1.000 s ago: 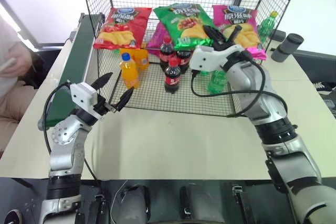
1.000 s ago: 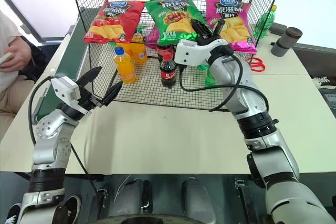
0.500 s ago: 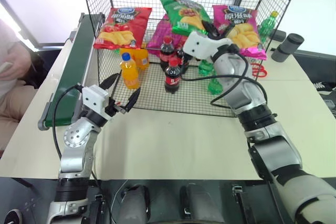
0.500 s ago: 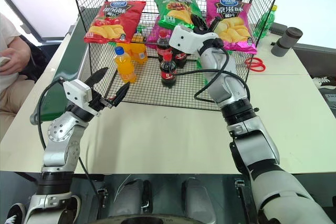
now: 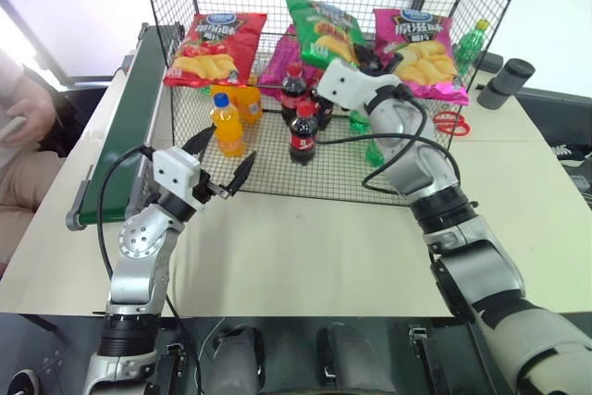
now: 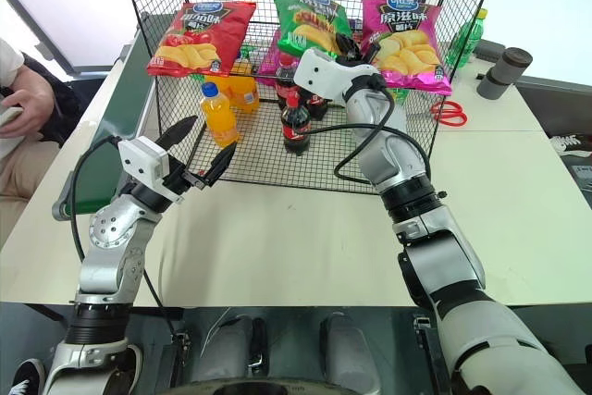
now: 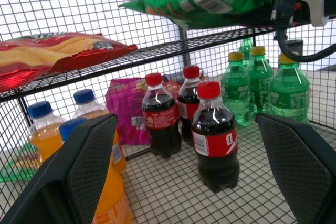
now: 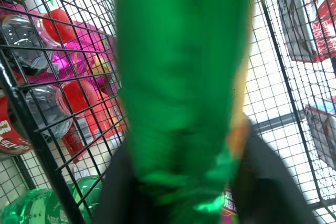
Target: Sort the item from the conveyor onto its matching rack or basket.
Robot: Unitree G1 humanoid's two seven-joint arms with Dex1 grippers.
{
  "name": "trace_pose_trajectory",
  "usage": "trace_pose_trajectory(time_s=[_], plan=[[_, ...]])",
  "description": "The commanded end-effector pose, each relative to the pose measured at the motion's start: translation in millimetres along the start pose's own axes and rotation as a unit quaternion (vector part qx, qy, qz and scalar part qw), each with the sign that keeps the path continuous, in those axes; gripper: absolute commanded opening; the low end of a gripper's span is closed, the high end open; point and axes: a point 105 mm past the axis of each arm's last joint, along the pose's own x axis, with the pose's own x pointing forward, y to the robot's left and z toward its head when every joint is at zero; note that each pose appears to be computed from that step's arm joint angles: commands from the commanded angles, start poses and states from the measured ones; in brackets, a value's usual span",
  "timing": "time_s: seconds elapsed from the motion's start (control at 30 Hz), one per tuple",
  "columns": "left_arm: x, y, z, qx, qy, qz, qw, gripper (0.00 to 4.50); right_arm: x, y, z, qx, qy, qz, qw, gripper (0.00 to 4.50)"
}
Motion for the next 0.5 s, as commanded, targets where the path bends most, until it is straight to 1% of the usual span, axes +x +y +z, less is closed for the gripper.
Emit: trace_pose_trajectory(time_s=[0.03, 0.07, 0.2, 0.23, 0.3, 0.37, 0.5], plan=[[2.0, 0.0, 13.3, 0.017, -0.018, 0.000, 1.000, 4.50, 1.5, -14.6, 18.1, 0.019, -0.027, -0.010, 0.999, 3.65], [2.0, 0.0, 13.4, 0.017, -0.018, 0.001, 1.000, 4.50, 1.2, -14.7, 19.6, 0.020, -0.030, -0.007, 0.999, 4.00], [3.8, -4.7, 12.9, 0.013, -0.018, -0.004, 1.000, 4.50, -2.1, -18.7, 32.7, 0.075, -0.055, 0.010, 0.996, 4.00], [4.0, -5.5, 12.6, 0.012, -0.017, -0.005, 1.000, 4.50, -2.4, -16.0, 34.8, 0.102, -0.058, 0.022, 0.993, 4.00], [4.7, -5.9, 12.8, 0.010, -0.017, -0.003, 1.000, 4.50, -3.7, -16.2, 38.4, 0.114, -0.065, 0.027, 0.991, 4.00], [5.5, -6.6, 13.3, 0.009, -0.018, -0.006, 1.000, 4.50, -4.9, -16.3, 40.0, 0.136, -0.068, 0.030, 0.988, 4.00], [5.8, -7.2, 13.2, 0.010, -0.016, -0.009, 1.000, 4.50, -6.5, -10.2, 39.6, 0.222, -0.061, 0.053, 0.972, 4.00]])
